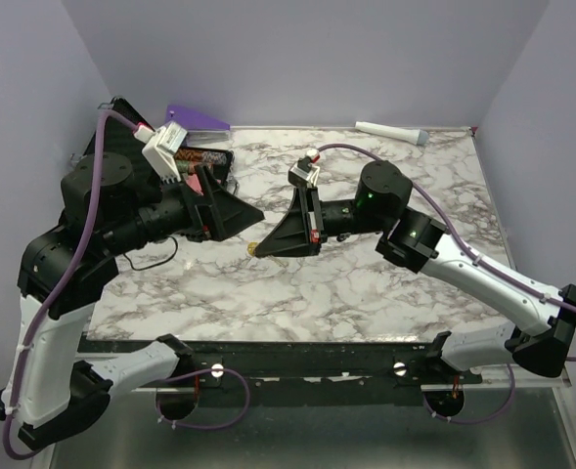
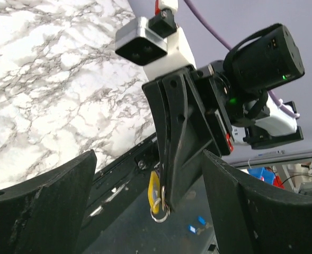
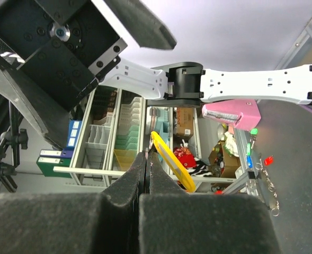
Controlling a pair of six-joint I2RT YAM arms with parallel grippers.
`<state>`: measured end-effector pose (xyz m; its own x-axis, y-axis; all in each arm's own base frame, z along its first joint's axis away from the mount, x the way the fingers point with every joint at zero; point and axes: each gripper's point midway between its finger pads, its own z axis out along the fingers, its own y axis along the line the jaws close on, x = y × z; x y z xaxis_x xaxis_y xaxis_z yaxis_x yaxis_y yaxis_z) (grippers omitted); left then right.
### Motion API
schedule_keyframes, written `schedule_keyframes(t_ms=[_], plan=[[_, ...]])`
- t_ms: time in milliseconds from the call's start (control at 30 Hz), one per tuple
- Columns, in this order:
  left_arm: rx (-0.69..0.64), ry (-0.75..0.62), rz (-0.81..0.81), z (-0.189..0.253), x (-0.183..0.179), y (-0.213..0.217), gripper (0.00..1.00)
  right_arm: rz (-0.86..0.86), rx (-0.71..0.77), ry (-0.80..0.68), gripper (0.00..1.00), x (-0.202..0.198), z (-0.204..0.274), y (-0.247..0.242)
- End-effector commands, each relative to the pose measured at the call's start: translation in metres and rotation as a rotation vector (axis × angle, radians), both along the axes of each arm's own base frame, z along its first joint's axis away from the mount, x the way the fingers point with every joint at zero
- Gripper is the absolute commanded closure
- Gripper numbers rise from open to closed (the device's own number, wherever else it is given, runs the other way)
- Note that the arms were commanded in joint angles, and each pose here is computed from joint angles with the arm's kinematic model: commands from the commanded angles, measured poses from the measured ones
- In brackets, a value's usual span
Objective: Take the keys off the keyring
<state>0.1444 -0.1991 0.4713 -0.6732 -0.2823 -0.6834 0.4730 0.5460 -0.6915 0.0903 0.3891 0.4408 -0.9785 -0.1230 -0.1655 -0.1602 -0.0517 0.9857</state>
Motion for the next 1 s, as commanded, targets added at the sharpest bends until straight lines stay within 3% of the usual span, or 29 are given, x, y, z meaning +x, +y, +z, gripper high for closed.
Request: schedule_keyframes(t_ms=[0,200,400,600,967], plan=[[0.04,0.041,-0.032,-0.013,-0.029,0.016,0.12,-0.028,-0.029,-0.007,0.99,0.003,-0.011,0.001],[0.019,0.073,-0.038,-0.008,-0.049,0.025,0.19,-0.028,-0.034,-0.018,0.99,0.006,-0.013,0.006],[0.041,0.116,-0.039,-0.024,-0.051,0.026,0.35,0.008,-0.011,-0.064,0.99,0.005,-0.004,0.01],[-0.002,0.143,-0.137,-0.028,-0.055,0.008,0.51,0.031,0.011,-0.106,0.99,0.0,0.004,0.008],[0.003,0.139,-0.141,-0.03,-0.049,0.005,0.59,0.038,0.027,-0.129,0.99,-0.002,0.009,0.006]])
